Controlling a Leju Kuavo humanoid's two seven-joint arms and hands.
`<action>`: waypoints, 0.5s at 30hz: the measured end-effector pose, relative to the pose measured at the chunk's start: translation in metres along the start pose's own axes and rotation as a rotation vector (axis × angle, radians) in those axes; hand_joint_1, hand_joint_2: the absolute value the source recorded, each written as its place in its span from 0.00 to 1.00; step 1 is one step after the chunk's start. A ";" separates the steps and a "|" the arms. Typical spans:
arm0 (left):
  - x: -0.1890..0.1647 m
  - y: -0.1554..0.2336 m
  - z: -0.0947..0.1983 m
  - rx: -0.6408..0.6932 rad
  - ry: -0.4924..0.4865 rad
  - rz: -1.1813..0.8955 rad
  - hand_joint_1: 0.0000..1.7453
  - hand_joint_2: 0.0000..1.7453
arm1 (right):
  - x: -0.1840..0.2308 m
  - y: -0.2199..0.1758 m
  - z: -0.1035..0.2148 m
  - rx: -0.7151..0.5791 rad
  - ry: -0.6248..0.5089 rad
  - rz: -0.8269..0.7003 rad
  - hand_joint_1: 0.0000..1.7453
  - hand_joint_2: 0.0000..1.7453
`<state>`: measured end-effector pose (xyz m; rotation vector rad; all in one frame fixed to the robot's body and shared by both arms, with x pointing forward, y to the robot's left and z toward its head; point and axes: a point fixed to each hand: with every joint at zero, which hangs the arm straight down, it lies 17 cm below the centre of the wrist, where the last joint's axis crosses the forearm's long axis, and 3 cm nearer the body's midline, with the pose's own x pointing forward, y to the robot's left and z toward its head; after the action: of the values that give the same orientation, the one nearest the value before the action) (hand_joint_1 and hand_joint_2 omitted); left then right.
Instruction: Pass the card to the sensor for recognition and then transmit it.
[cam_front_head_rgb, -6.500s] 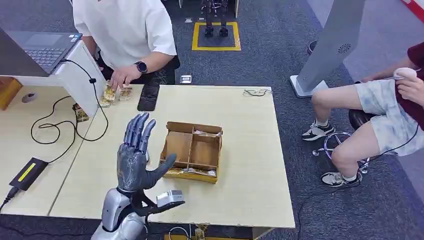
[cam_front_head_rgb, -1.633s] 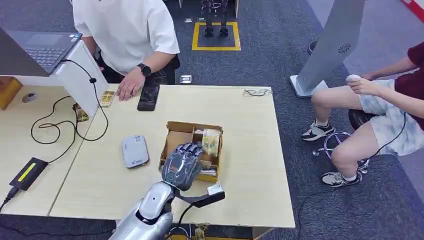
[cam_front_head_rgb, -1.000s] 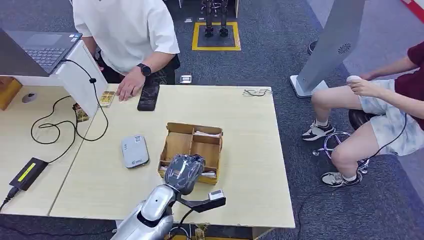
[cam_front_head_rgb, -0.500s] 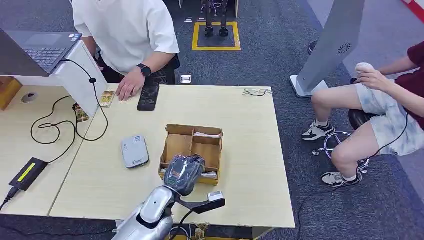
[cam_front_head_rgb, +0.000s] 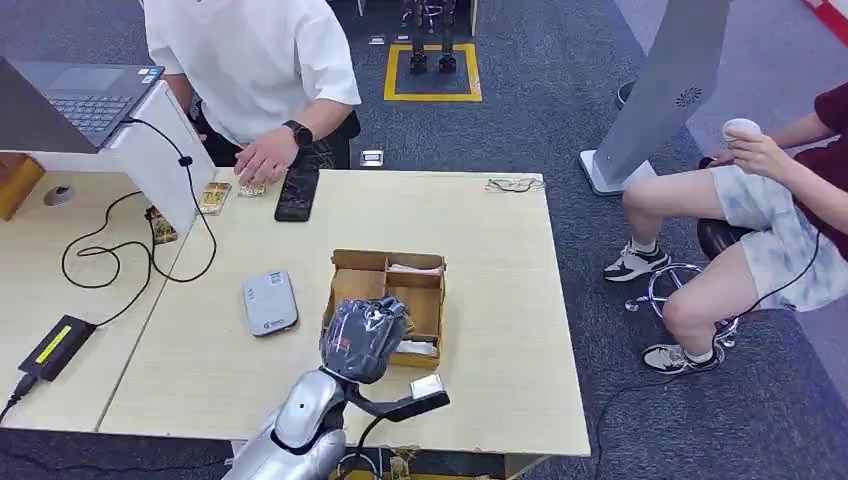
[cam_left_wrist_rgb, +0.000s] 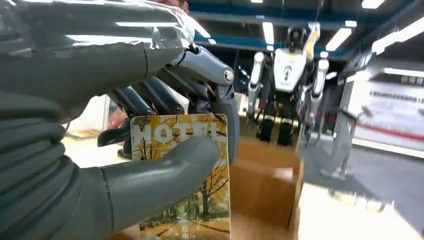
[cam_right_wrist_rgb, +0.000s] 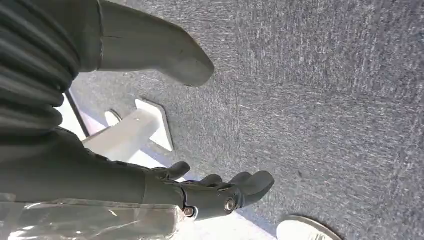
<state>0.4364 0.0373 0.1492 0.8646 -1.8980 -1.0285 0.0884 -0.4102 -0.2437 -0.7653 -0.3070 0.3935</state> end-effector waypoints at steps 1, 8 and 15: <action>0.002 0.009 -0.003 0.028 -0.007 0.014 1.00 1.00 | 0.000 0.000 0.000 0.000 0.001 0.000 0.00 1.00; 0.013 0.045 -0.015 0.118 -0.042 0.071 1.00 1.00 | 0.000 0.001 0.000 0.001 0.001 -0.002 0.00 1.00; 0.014 0.056 -0.016 0.162 -0.045 0.106 1.00 1.00 | 0.000 0.000 0.000 -0.004 -0.001 -0.001 0.00 1.00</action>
<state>0.4335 0.0444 0.2092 0.8280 -2.0645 -0.8458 0.0884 -0.4102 -0.2433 -0.7691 -0.3097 0.3923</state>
